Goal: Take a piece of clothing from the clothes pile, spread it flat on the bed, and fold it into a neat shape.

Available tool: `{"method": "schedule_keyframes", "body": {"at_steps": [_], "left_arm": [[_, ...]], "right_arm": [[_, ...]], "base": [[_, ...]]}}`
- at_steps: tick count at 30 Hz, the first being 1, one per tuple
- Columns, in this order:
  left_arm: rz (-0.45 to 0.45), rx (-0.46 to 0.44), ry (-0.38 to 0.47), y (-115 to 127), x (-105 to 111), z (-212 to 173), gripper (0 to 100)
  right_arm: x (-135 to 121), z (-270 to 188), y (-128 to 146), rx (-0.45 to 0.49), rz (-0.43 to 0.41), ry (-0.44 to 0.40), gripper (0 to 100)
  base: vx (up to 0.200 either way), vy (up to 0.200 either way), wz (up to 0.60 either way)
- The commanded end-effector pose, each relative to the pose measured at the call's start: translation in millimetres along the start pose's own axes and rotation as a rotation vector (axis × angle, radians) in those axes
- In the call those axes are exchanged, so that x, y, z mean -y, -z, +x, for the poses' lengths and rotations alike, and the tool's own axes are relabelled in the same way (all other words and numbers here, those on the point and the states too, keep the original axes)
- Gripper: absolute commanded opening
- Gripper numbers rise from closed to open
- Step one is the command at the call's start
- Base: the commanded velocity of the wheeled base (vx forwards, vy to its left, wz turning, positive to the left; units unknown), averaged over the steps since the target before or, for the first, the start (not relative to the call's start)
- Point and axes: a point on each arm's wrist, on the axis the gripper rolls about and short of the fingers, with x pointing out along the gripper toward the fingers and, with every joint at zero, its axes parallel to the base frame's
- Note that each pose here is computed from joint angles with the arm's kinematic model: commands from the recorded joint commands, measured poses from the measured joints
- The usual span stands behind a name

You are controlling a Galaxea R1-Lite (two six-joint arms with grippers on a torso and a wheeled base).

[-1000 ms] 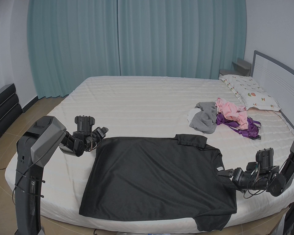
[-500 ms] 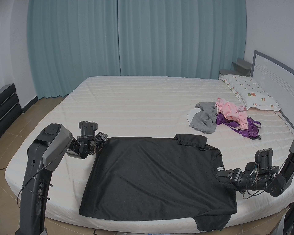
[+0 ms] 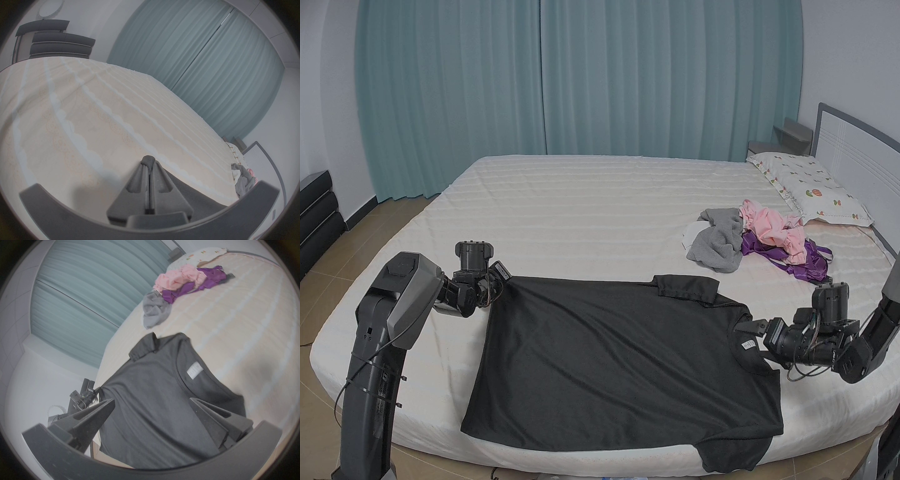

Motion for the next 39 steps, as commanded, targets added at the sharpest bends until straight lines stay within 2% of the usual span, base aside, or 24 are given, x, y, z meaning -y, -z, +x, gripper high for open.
{"method": "schedule_keyframes", "body": {"at_steps": [1,5,9,11,16,22,29,33,38,39], "left_arm": [[-0.007,0.030,0.013,-11,5,-2,0],[-0.004,0.025,0.014,-9,7,-2,0],[-0.002,0.021,0.010,-6,6,-2,0],[-0.002,0.020,0.009,-6,6,-2,0],[-0.002,0.028,-0.002,-5,6,-2,0],[-0.001,0.030,-0.014,-5,4,-3,0],[0.000,0.031,-0.031,-3,2,-4,0],[0.001,0.028,-0.035,-2,1,-4,0],[0.001,0.030,-0.033,-3,2,-4,0],[0.001,0.030,-0.033,-3,2,-4,0]], "right_arm": [[-8,42,-23,0.029,-0.018,-0.017,100],[-17,87,-50,0.063,-0.029,-0.004,100],[-18,124,-56,0.040,-0.057,0.029,100],[-26,137,-60,0.046,-0.074,0.019,100],[-45,171,-41,-0.046,-0.089,0.041,100],[-54,206,-30,-0.070,-0.072,0.055,100],[-51,239,-38,-0.007,-0.075,0.119,100],[-52,252,-50,0.068,-0.075,0.145,100],[-53,264,-91,0.289,-0.061,0.111,100],[-53,264,-92,0.296,-0.060,0.108,100]], "base": [[0.000,0.000,0.00],[0.000,0.000,0.00],[0.000,0.000,0.00],[0.000,0.000,0.00],[0.000,0.000,0.00],[0.000,0.000,0.00],[0.000,0.000,0.00],[0.000,0.000,0.00],[0.000,0.000,0.00],[0.000,0.000,0.00]]}}
